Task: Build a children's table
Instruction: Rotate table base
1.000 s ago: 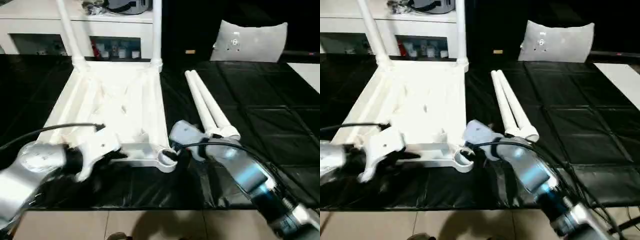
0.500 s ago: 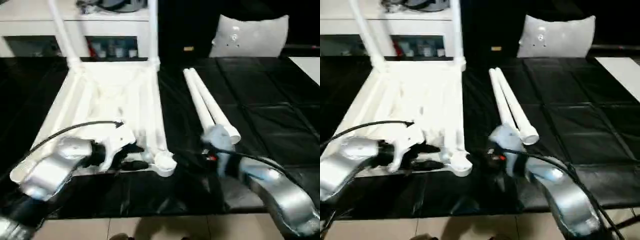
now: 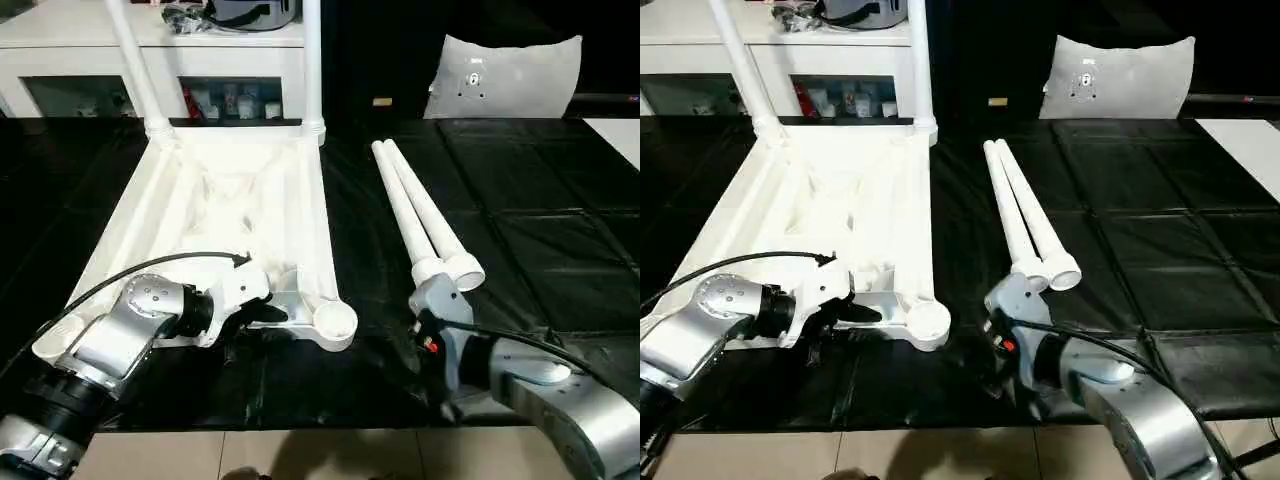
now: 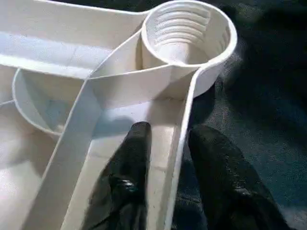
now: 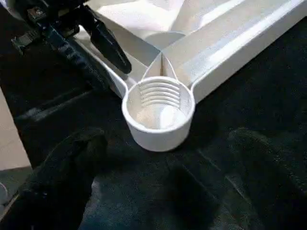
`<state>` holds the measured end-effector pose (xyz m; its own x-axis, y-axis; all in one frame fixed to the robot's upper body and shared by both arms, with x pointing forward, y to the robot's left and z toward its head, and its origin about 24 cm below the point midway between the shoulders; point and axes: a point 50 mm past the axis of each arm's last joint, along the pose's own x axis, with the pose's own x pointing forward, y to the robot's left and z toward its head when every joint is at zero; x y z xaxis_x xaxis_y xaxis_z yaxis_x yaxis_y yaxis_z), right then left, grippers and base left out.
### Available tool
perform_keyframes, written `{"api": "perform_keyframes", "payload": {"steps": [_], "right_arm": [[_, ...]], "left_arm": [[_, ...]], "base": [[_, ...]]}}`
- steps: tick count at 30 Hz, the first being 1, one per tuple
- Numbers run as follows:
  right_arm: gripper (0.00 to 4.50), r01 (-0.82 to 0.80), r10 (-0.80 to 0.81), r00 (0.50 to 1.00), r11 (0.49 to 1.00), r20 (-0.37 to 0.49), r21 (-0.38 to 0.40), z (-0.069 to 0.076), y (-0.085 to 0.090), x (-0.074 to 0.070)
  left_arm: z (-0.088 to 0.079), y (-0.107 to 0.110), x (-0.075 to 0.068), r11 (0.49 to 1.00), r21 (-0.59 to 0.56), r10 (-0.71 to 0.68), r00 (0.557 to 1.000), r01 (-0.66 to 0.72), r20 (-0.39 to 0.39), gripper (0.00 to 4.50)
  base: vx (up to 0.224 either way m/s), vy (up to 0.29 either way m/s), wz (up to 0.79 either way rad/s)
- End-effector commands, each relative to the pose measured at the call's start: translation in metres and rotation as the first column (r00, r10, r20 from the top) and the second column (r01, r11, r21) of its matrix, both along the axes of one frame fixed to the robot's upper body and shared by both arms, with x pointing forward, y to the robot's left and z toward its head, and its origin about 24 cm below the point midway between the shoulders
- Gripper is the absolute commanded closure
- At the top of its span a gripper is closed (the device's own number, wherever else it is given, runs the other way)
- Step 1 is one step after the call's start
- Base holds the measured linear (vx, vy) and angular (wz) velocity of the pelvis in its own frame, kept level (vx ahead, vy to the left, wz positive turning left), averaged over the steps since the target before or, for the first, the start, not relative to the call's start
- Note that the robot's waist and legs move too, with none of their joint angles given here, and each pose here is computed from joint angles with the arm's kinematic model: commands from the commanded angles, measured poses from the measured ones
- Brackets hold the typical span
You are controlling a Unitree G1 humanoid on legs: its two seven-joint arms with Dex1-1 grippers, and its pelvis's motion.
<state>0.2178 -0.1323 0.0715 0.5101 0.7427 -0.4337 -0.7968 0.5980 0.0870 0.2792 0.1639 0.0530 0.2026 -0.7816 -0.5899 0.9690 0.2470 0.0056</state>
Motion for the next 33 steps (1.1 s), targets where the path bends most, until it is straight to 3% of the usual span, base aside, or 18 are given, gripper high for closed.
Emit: {"api": "perform_keyframes", "payload": {"steps": [1,15,16,18,22,30,33], "right_arm": [[0.00,-0.021,0.021,1.000,1.000,0.018,0.001,0.004,0.004,0.002],[0.00,-0.019,0.019,1.000,1.000,0.021,-0.005,0.003,0.008,0.002],[0.00,0.002,-0.003,1.000,1.000,0.027,0.007,0.004,0.008,0.004],[0.00,0.027,-0.027,0.999,1.000,0.036,0.008,0.003,0.006,0.008],[0.00,0.078,-0.078,0.995,0.997,0.055,0.000,0.004,0.003,0.016],[0.00,0.224,-0.222,0.971,0.974,0.090,-0.012,0.008,-0.007,0.031],[0.00,0.283,-0.284,0.953,0.959,0.104,0.018,0.016,-0.008,0.038]], "left_arm": [[0.007,-0.001,0.006,1.000,-0.010,0.000,0.999,0.000,0.035,3.43],[-0.002,0.010,0.010,0.996,0.088,0.003,0.999,-0.007,0.045,4.39],[0.000,0.011,0.012,0.995,0.048,0.080,0.995,-0.082,0.051,4.44],[0.003,0.012,0.013,0.981,-0.014,0.195,0.980,-0.194,0.046,4.48],[0.006,0.001,0.008,0.966,-0.086,0.249,0.966,-0.243,0.065,4.48],[0.005,-0.014,0.008,0.974,-0.090,0.219,0.969,-0.209,0.116,4.48],[0.005,-0.013,0.003,0.986,-0.054,0.162,0.978,-0.156,0.133,4.48]], "base": [[0.000,0.000,0.00],[0.000,0.000,0.00],[0.000,0.000,0.00],[0.000,0.000,0.00],[0.000,0.000,0.00],[0.000,0.000,0.00],[0.000,0.000,0.00]]}}
